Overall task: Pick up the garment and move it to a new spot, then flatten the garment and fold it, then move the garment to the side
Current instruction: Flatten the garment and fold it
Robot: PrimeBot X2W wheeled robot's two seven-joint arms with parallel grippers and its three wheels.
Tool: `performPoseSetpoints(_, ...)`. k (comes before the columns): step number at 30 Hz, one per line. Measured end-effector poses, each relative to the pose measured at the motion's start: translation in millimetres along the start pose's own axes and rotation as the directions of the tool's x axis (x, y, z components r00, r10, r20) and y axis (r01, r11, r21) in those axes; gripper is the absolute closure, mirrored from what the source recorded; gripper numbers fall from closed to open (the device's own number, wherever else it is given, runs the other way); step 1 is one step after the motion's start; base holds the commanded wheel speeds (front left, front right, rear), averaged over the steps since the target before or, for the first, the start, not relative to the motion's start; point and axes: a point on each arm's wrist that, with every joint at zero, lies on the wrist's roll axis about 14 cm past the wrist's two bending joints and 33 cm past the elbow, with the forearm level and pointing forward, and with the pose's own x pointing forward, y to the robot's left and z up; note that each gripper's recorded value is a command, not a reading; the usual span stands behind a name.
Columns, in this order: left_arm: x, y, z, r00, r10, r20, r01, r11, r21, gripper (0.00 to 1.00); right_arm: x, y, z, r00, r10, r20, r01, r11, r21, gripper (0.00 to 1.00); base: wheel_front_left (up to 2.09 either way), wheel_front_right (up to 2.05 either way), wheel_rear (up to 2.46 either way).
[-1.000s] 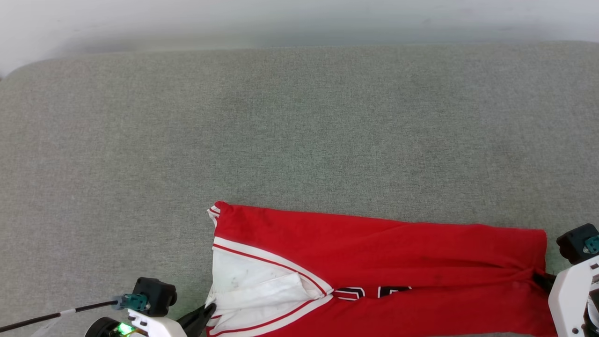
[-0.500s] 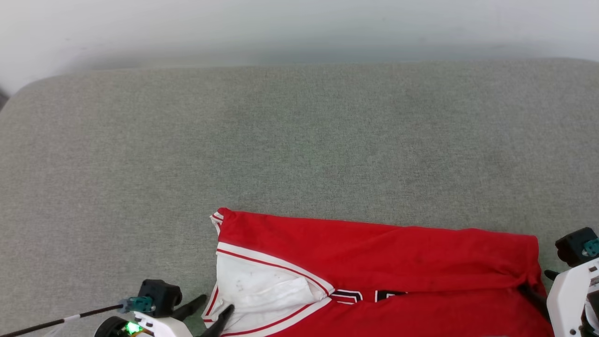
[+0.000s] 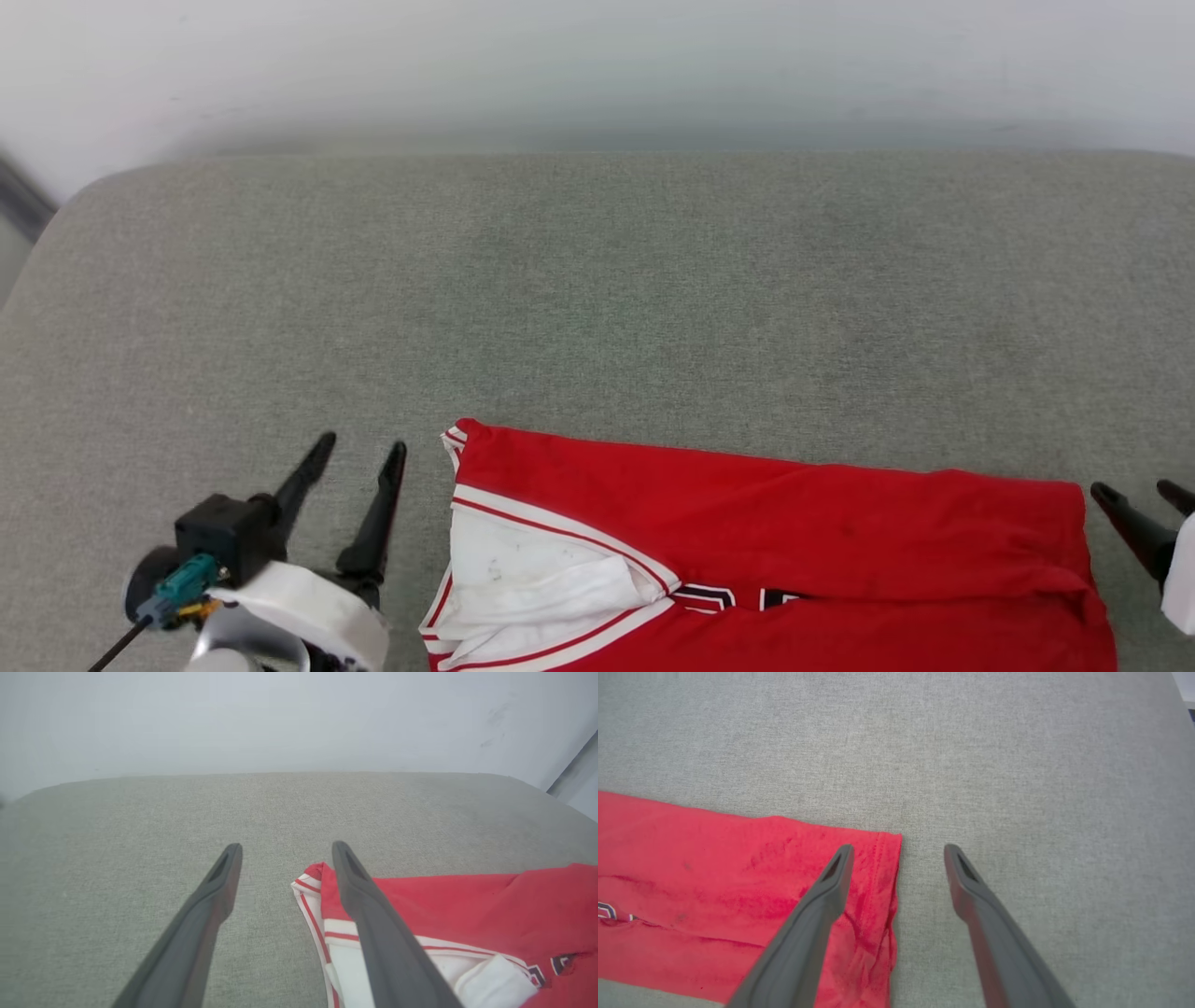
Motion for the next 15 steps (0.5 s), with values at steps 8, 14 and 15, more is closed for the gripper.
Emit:
performPoseSetpoints(8,-1.0,16.1,53.7,0.965,0.125,0.232,-0.147,0.986,0.078,0.0,9.2,11.4,-33.9,0.998,-0.012,-0.063,0.023,0.983,0.181,0.0,0.0,0.0,0.0)
performPoseSetpoints(14,-14.5,29.6,52.9,0.947,0.188,0.259,-0.211,0.975,0.066,0.0,13.7,15.5,-65.3,0.993,-0.023,-0.12,0.057,0.958,0.282,0.0,0.0,0.0,0.0)
performPoseSetpoints(15,-15.7,29.7,50.3,0.949,0.188,0.254,-0.211,0.975,0.064,0.0,14.8,15.6,-70.4,0.991,-0.025,-0.133,0.064,0.955,0.291,0.0,0.0,0.0,0.0)
